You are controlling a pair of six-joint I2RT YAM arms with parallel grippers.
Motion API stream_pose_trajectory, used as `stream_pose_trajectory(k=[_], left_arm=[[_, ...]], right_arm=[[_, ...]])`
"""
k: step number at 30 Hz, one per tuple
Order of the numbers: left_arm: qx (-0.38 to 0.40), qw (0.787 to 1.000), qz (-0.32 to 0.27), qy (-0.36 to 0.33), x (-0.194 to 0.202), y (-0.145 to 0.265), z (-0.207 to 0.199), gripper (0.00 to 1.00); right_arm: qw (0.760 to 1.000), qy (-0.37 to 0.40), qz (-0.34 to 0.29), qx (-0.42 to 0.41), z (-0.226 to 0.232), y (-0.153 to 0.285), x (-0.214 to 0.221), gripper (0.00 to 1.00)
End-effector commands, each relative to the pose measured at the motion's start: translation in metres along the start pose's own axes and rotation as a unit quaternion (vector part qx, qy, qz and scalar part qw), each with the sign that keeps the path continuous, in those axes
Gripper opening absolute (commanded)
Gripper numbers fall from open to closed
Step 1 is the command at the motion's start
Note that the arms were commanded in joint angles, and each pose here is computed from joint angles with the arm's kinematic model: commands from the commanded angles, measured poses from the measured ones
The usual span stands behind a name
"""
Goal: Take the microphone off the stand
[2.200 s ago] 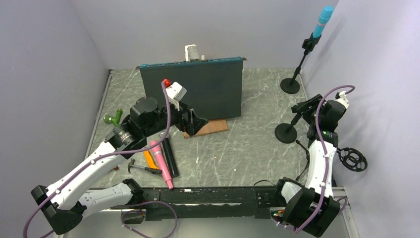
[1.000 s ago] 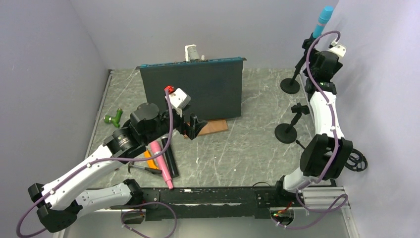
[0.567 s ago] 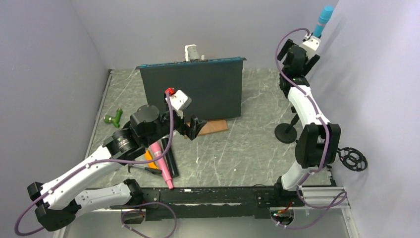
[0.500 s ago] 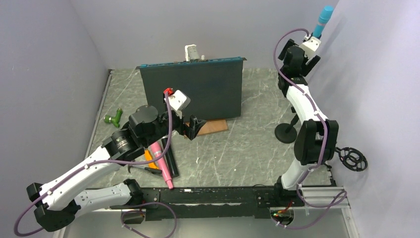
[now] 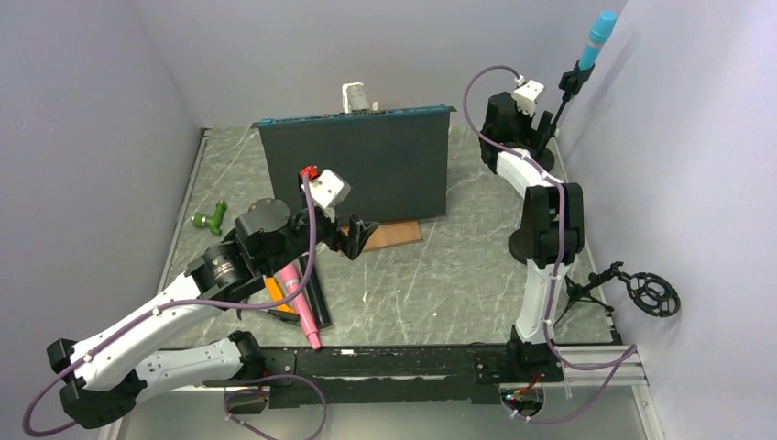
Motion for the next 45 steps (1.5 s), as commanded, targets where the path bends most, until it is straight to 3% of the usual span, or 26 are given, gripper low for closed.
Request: stream_pose_trajectory(k=[1, 6, 16, 22, 32, 34, 39, 42, 45], left_arm=[[-0.009, 1.000, -0.023, -0.009, -0.010, 0.001, 0.002, 0.99], [-0.016, 1.000, -0.021, -0.009, -0.007, -0.001, 0.004, 0.99], [-0.022, 1.000, -0.010, -0.011, 0.001, -0.009, 0.005, 0.99], [-0.027, 0.999, 0.001, -0.032, 0.007, -0.015, 0.007, 0.99], [-0.033, 0.999, 0.016, -0.034, 0.015, -0.025, 0.010, 1.00], [-0.034, 0.999, 0.019, -0.035, 0.017, -0.026, 0.011, 1.00], [-0.034, 0.999, 0.021, -0.033, 0.019, -0.028, 0.012, 0.99], [-0.034, 0.999, 0.020, -0.031, 0.018, -0.028, 0.012, 0.99], [-0.034, 0.999, 0.019, -0.030, 0.018, -0.028, 0.012, 0.99]], right_arm=[[0.998, -0.006, -0.030, 0.059, -0.017, -0.021, -0.022, 0.98], [0.996, 0.020, -0.050, 0.077, -0.020, -0.036, -0.018, 0.99], [0.991, 0.056, -0.034, 0.115, -0.015, -0.080, 0.004, 0.97], [0.990, 0.061, -0.036, 0.120, -0.022, -0.115, 0.004, 0.89], [0.998, 0.038, -0.044, 0.040, -0.002, -0.134, 0.004, 0.65], [0.998, 0.037, -0.043, 0.033, 0.001, -0.134, 0.004, 0.54], [0.998, 0.034, -0.045, 0.015, 0.008, -0.130, 0.005, 0.12], [0.998, 0.035, -0.049, 0.004, 0.013, -0.120, 0.001, 0.00], [0.998, 0.036, -0.055, -0.003, 0.019, -0.106, -0.004, 0.00]])
Point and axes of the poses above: each gripper's point midway between its finger pads, its own y axis back along the fingers, its own z axis along the line the jaws close on, x = y × z, the point moved 2 cm from there along y, back along the fingers, and after that the axes turned 4 degrees about y, right-handed, at the moved point
